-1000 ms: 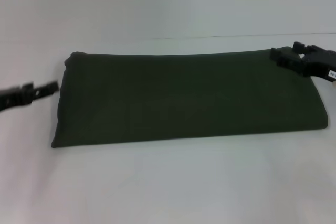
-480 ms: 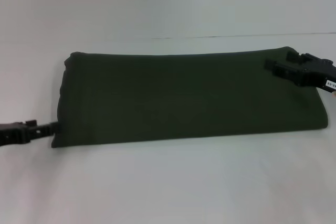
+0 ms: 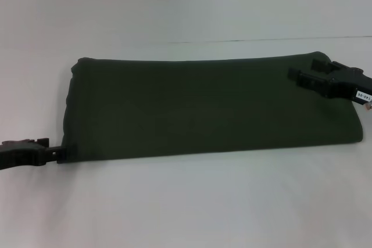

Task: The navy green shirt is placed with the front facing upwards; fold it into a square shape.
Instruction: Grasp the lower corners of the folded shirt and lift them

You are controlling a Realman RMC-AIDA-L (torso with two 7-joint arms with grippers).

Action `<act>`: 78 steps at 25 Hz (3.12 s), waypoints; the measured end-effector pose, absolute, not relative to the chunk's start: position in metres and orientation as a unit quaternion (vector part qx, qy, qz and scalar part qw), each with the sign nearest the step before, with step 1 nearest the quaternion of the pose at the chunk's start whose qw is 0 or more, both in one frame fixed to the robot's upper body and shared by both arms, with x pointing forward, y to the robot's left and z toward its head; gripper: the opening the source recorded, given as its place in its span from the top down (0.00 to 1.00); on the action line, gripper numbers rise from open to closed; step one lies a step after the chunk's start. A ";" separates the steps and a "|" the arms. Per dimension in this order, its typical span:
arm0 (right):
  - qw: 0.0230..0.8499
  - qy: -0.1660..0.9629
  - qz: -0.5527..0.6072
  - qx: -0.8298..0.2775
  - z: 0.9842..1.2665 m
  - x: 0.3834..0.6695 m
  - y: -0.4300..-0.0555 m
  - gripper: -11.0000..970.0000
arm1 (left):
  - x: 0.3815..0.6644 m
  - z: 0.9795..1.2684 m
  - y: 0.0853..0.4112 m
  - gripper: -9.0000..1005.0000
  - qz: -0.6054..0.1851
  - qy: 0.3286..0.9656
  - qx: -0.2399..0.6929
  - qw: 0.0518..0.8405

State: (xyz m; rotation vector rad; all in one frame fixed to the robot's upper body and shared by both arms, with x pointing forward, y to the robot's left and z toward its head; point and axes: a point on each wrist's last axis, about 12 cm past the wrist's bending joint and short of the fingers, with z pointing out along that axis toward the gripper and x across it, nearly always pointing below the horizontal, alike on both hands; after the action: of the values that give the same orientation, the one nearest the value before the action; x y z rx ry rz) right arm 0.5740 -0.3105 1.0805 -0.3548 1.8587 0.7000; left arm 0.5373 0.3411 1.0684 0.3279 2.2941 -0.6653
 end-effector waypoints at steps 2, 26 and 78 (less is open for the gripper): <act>0.533 0.779 0.294 -0.149 1.080 0.574 -0.310 0.11 | 0.538 1.066 0.340 0.13 -0.253 0.890 0.128 0.356; 0.532 0.780 0.297 -0.146 1.082 0.575 -0.310 0.12 | 0.542 1.059 0.331 0.13 -0.247 0.896 0.140 0.342; 0.450 0.864 0.220 -0.042 1.046 0.517 -0.391 0.12 | 0.555 1.070 0.305 0.96 -0.280 0.870 0.163 0.372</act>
State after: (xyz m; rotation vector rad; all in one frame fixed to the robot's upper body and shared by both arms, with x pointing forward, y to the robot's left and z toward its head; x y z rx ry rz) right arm 0.5169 -0.3910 1.0460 -0.1031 2.1370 0.5437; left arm 0.5549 0.3048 1.0702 0.4174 2.2309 -0.7166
